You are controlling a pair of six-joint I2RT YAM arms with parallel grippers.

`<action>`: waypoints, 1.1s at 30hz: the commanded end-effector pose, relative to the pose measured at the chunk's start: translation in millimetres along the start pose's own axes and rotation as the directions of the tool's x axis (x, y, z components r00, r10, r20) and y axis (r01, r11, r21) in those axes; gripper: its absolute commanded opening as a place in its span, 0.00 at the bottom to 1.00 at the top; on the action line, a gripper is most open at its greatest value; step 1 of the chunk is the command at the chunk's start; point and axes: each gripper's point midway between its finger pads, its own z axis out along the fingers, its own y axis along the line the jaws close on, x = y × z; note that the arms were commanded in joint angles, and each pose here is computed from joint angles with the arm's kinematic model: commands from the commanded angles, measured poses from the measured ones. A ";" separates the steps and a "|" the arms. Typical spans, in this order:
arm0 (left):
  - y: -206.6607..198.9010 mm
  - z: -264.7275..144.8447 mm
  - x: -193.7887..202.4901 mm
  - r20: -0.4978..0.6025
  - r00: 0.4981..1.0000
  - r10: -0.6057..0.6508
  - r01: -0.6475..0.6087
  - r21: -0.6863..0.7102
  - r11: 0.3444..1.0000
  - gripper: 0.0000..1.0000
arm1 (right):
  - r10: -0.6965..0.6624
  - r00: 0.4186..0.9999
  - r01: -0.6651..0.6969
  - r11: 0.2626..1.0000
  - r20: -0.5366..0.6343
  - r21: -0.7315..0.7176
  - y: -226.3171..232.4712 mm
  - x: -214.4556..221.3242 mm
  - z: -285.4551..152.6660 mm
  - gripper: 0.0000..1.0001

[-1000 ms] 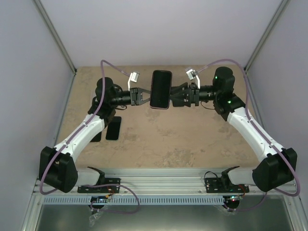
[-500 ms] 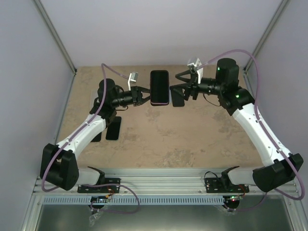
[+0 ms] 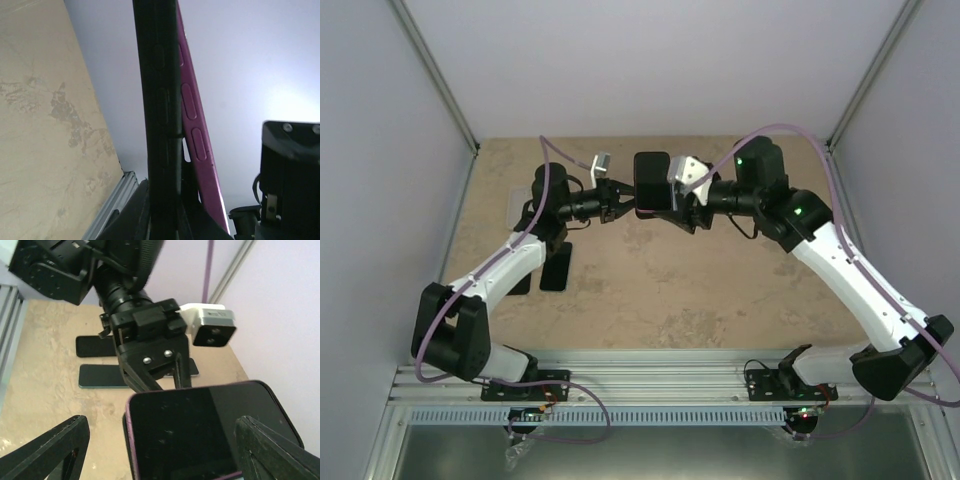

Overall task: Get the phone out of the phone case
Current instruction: Remove the phone case from the phone.

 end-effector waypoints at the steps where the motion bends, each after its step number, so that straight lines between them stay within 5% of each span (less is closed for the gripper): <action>1: -11.8 -1.1 -8.4 0.019 0.999 0.036 -0.036 0.035 0.999 0.00 | -0.165 0.983 0.169 0.984 -0.078 0.054 3.7 4.3 -0.7 0.81; 27: -3.7 1.1 -7.9 0.015 1.000 -0.015 0.014 0.041 0.999 0.00 | -0.411 0.853 0.478 0.863 -0.322 0.166 2.7 41.9 44.1 0.64; 33: -1.0 0.3 -5.7 0.014 1.000 -0.020 0.019 0.036 0.999 0.00 | -0.417 0.836 0.515 0.822 -0.357 0.242 -9.2 37.9 42.9 0.52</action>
